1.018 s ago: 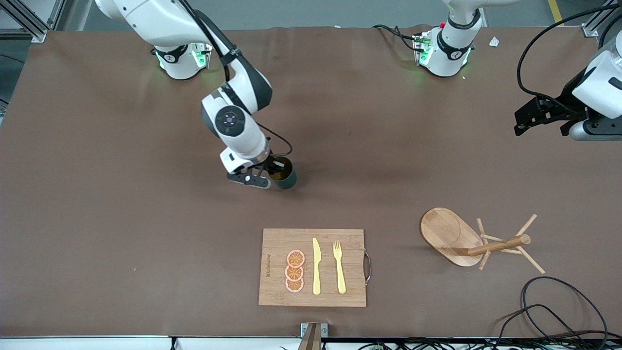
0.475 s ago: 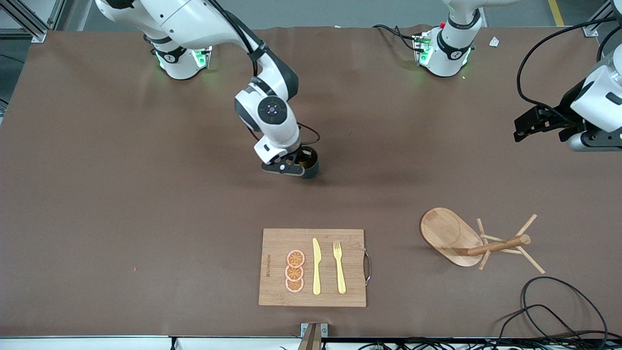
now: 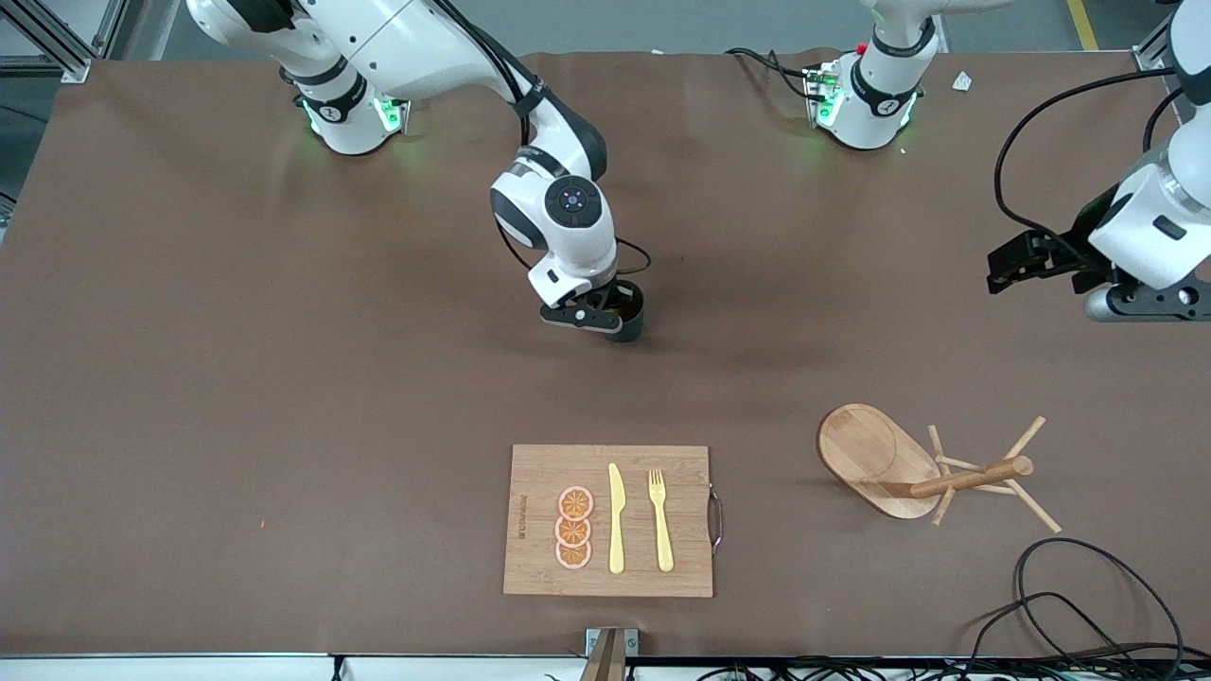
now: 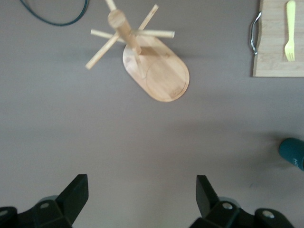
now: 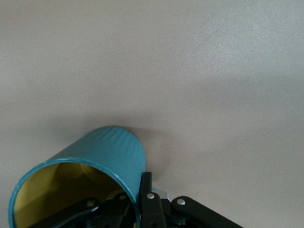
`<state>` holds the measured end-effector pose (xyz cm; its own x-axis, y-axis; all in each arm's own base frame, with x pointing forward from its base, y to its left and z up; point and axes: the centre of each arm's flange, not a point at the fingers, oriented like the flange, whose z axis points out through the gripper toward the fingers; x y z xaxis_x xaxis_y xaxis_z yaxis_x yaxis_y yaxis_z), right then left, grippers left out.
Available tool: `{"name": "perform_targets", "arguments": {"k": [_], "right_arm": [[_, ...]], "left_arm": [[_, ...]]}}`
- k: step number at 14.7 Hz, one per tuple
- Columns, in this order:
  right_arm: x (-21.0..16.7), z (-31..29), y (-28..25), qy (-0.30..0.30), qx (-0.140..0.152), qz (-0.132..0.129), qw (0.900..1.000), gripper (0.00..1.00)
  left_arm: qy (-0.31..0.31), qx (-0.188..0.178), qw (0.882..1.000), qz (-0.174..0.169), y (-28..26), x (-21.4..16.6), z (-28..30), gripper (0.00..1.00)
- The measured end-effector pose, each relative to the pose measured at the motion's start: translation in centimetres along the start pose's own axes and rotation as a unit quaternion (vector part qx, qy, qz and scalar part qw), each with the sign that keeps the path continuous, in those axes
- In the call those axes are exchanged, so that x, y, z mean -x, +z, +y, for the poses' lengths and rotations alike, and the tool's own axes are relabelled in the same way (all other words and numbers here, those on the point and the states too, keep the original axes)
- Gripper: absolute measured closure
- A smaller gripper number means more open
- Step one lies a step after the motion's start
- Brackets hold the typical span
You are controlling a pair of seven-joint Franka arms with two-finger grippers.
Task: Pass cup and hang on rack
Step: 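Lift the teal mug with the right gripper and carry it to mid-table, then set the mug down, open the right gripper while the left gripper approaches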
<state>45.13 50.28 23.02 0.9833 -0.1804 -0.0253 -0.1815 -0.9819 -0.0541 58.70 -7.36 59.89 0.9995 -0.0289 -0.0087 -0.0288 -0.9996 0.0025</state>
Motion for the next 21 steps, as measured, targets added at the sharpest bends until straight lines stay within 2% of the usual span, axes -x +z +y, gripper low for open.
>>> {"name": "perform_targets", "arguments": {"k": [1, 3, 4, 7, 11, 14, 17, 21], "right_arm": [[-0.1, -0.1, 0.0, 0.001, 0.000, 0.000, 1.000, 0.93], [-0.2, 0.0, 0.2, 0.004, 0.000, 0.001, 1.000, 0.79], [-0.4, 0.0, 0.1, 0.005, -0.001, 0.002, 1.000, 0.67], [-1.2, -0.5, -1.4, 0.008, 0.008, 0.000, 1.000, 0.40], [-2.8, -1.5, -7.1, 0.007, 0.027, -0.003, 1.000, 0.01], [-5.9, 0.9, -10.7, -0.008, 0.027, -0.003, 1.000, 0.00], [-11.4, 6.8, -13.5, -0.039, 0.035, -0.030, 0.998, 0.00], [-17.6, 16.0, -17.6, -0.084, 0.043, -0.048, 0.994, 0.00]], "left_arm": [[0.002, 0.001, 1.000, 0.002, 0.5, -0.4, 0.4, 0.00], [-0.001, 0.003, 1.000, 0.005, 1.3, -1.1, 0.9, 0.00], [-0.004, 0.004, 1.000, 0.008, 1.5, -1.3, 1.0, 0.00], [-0.024, 0.005, 1.000, 0.013, 1.3, -1.2, 2.8, 0.00], [-0.055, 0.008, 0.998, 0.016, 1.5, -0.5, 8.1, 0.00], [-0.080, 0.011, 0.997, 0.015, 2.3, -0.1, 12.0, 0.00], [-0.103, 0.012, 0.995, 0.009, 3.8, 0.5, 16.4, 0.00], [-0.144, 0.018, 0.989, 0.011, 6.2, 1.3, 22.2, 0.00]]}}
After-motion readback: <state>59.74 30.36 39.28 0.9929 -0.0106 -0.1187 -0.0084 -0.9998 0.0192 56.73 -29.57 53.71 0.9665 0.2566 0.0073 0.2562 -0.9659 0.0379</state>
